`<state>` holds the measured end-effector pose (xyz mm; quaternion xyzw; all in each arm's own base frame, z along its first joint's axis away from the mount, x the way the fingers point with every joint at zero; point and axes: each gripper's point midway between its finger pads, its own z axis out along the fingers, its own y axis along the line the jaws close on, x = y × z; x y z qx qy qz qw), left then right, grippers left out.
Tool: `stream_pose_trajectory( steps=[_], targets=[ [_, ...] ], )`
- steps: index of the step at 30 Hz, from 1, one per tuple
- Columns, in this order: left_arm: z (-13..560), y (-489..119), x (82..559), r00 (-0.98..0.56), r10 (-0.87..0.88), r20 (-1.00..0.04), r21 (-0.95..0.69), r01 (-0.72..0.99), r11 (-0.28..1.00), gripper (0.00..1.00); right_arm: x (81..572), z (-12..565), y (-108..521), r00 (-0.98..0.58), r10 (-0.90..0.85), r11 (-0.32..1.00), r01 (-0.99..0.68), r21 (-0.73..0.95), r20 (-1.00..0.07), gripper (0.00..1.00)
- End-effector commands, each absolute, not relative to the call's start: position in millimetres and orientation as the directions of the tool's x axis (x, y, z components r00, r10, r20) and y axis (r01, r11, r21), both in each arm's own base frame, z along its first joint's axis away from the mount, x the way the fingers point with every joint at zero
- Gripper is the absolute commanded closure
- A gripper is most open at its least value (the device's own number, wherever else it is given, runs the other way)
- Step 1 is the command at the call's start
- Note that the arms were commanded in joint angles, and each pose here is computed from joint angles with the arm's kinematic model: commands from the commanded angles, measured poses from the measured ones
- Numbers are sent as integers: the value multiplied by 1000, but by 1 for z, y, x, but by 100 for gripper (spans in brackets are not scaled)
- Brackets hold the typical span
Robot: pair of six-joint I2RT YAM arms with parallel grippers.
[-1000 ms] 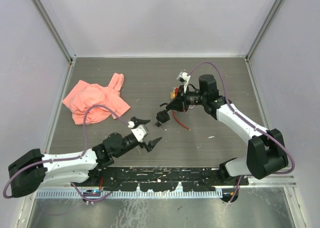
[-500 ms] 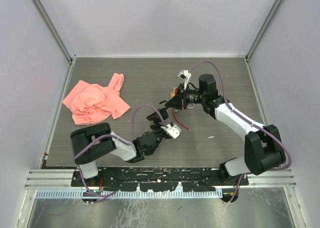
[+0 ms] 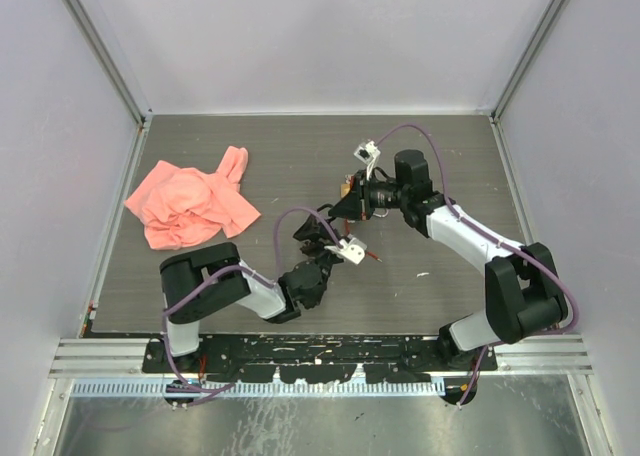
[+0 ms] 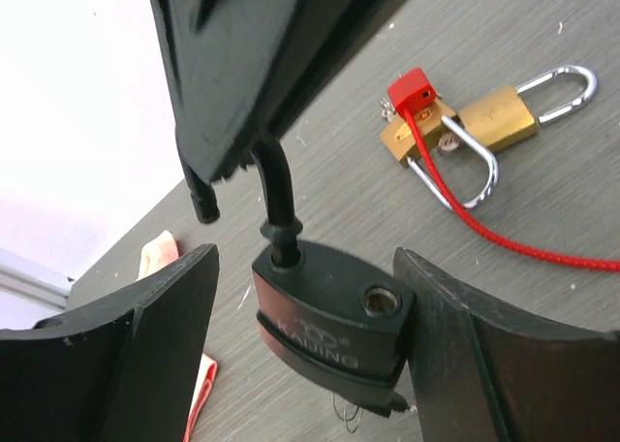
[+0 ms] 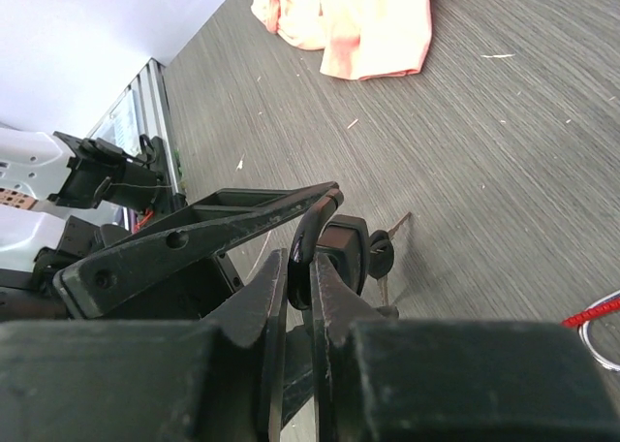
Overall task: Lock with the key
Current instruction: Lock the lock.
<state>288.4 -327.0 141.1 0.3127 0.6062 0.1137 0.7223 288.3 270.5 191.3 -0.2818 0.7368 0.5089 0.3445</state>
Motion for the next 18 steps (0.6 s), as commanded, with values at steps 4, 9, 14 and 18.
stream_pose_trajectory(
  steps=[4, 9, 14, 18],
  targets=[
    [160, -313, 274, 265, 350, -899, 419, 282, 863, 31, 292, 232, 276, -513, -21, 255, -833, 492, -858, 99],
    [154, -314, 265, 253, 233, -939, 325, 433, 840, 43, 289, 232, 278, -531, -22, 235, -826, 512, -847, 99],
    [157, -311, 264, 213, 153, -965, 246, 534, 809, 48, 287, 233, 278, -532, -21, 229, -827, 513, -847, 99],
    [165, -299, 267, 173, 51, -984, 146, 597, 789, 56, 286, 232, 278, -536, -24, 220, -826, 519, -844, 99]
  ],
)
